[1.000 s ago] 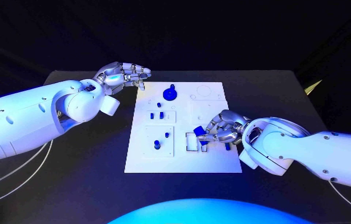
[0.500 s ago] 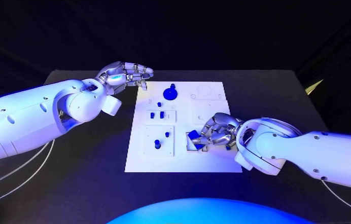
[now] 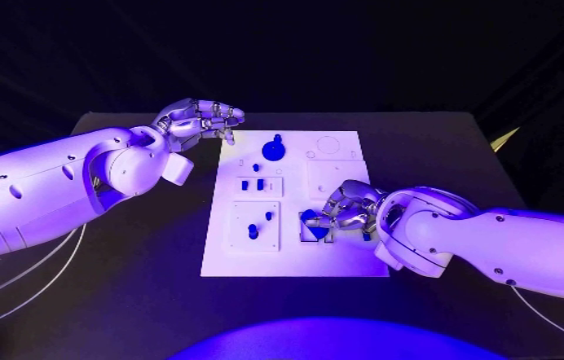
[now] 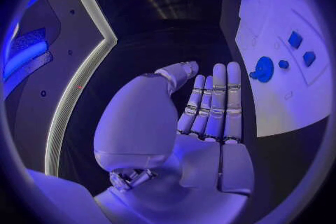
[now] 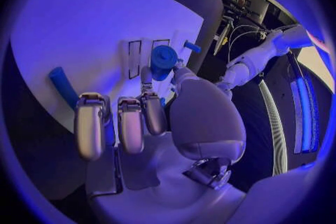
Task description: Assemble the parts on the task board
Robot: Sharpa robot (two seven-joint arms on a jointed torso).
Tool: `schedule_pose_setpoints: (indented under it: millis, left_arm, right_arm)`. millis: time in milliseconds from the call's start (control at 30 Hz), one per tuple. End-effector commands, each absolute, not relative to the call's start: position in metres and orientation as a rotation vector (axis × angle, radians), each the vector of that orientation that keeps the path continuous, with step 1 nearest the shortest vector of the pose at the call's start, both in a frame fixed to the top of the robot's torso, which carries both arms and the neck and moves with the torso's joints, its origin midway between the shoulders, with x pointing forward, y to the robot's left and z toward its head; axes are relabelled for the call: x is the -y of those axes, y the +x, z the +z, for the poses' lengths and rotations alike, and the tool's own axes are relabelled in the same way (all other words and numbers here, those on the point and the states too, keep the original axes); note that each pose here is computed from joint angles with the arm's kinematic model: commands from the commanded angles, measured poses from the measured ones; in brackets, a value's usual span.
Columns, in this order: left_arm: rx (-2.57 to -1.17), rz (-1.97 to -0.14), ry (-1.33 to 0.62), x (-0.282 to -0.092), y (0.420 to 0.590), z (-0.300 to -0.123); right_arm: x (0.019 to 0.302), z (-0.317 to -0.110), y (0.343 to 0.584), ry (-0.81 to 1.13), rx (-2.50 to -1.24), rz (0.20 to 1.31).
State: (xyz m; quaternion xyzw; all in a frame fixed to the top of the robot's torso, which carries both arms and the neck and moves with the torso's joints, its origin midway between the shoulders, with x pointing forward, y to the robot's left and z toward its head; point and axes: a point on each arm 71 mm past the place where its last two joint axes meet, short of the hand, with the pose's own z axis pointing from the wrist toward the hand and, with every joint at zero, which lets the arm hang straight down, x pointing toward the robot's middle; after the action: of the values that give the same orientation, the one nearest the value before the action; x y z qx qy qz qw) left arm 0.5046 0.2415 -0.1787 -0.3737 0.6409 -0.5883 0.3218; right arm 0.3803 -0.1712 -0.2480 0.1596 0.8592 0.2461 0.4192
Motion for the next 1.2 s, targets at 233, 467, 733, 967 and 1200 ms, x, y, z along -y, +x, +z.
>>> schedule_pose_setpoints:
  millis: [233, 467, 733, 967, 1200]
  left_arm:
    - [-1.685, -1.563, -0.977, -0.241, 0.504, -0.178]
    - [-1.684, -1.561, -0.978, -0.241, 0.504, -0.178]
    - [-1.684, -1.56, -0.979, -0.242, 0.504, -0.178]
    - [-1.684, -1.556, -0.981, -0.243, 0.504, -0.178]
    - [-1.683, -1.554, -0.982, -0.244, 0.504, -0.178]
  right_arm:
    - [0.169, -0.251, 0.381, 0.329, -2.178, 0.575]
    - [0.167, -0.251, 0.381, 0.3, -2.177, 0.579]
    - [0.164, -0.249, 0.375, 0.276, -2.17, 0.607]
    - [0.17, -0.245, 0.368, 0.269, -2.17, 0.625]
    - [0.173, -0.242, 0.361, 0.256, -2.177, 0.678]
